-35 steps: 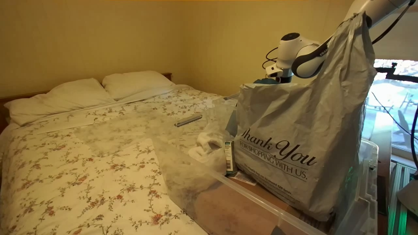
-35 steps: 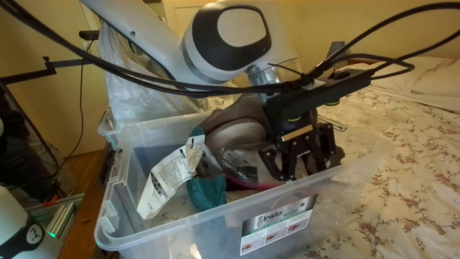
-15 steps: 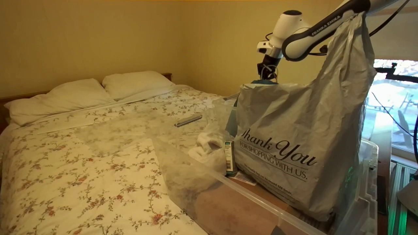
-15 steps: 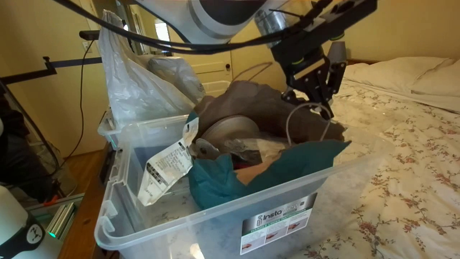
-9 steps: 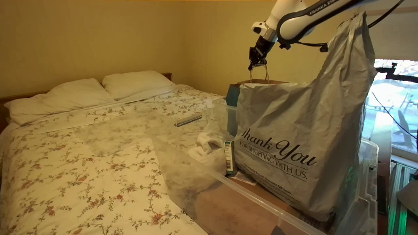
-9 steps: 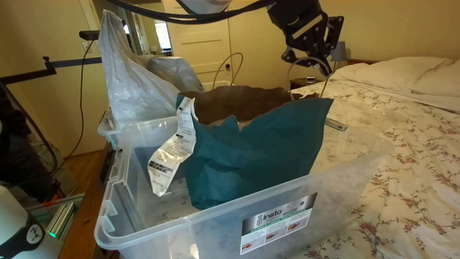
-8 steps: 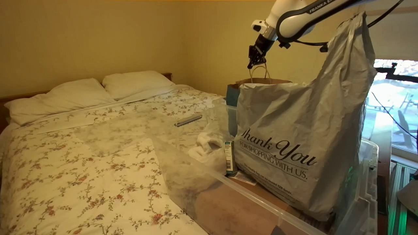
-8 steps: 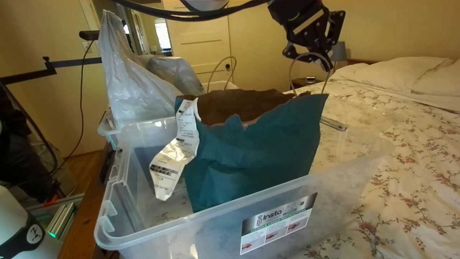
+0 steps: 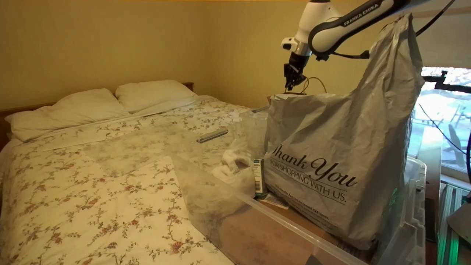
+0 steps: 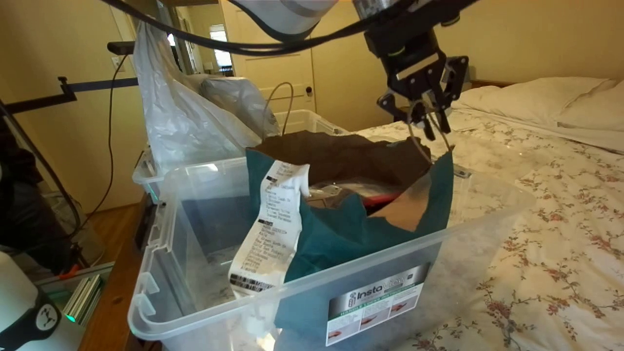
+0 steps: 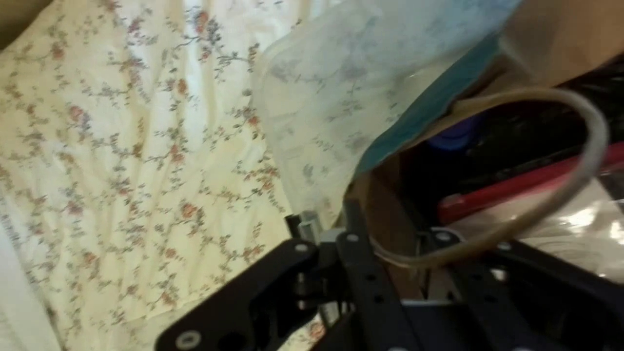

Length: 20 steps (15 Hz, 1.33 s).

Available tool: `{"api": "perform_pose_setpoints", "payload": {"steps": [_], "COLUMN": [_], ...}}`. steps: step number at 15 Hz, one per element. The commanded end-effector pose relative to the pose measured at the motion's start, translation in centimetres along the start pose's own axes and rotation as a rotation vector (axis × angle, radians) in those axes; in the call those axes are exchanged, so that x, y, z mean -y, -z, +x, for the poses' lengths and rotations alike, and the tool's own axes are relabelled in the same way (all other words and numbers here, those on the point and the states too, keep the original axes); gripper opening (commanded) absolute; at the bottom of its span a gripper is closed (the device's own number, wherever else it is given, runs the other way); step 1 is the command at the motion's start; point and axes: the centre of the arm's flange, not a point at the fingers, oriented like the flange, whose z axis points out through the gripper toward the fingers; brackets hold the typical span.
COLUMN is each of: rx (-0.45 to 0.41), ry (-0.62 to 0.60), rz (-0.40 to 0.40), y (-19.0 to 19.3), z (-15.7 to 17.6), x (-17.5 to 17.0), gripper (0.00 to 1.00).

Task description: Put the green bag inside the basket

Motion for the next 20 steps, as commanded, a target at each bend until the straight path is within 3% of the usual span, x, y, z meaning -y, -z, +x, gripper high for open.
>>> {"api": "perform_pose_setpoints", "payload": {"steps": [1, 5, 8, 12, 18, 19, 20], "rx": [0.036, -0.071, -0.238, -0.361, -0.604, -0.631, -0.567], "ry": [0.084, 0.183, 0.225, 0.303, 0.298, 0.303, 0.292], "rz": [0.183, 0.353, 0.378, 0.322, 0.254, 0.231, 0.264], "y": [-4.5, -6.9, -4.3, 1.5, 12.0, 13.2, 10.6], "z": [-0.9, -4.1, -7.8, -11.3, -14.3, -14.2, -14.2], "x": [1.7, 4.7, 5.2, 6.0, 8.6, 9.3, 6.4], "gripper": [0.55, 0.82, 1.00, 1.00, 1.00, 1.00, 1.00]}}
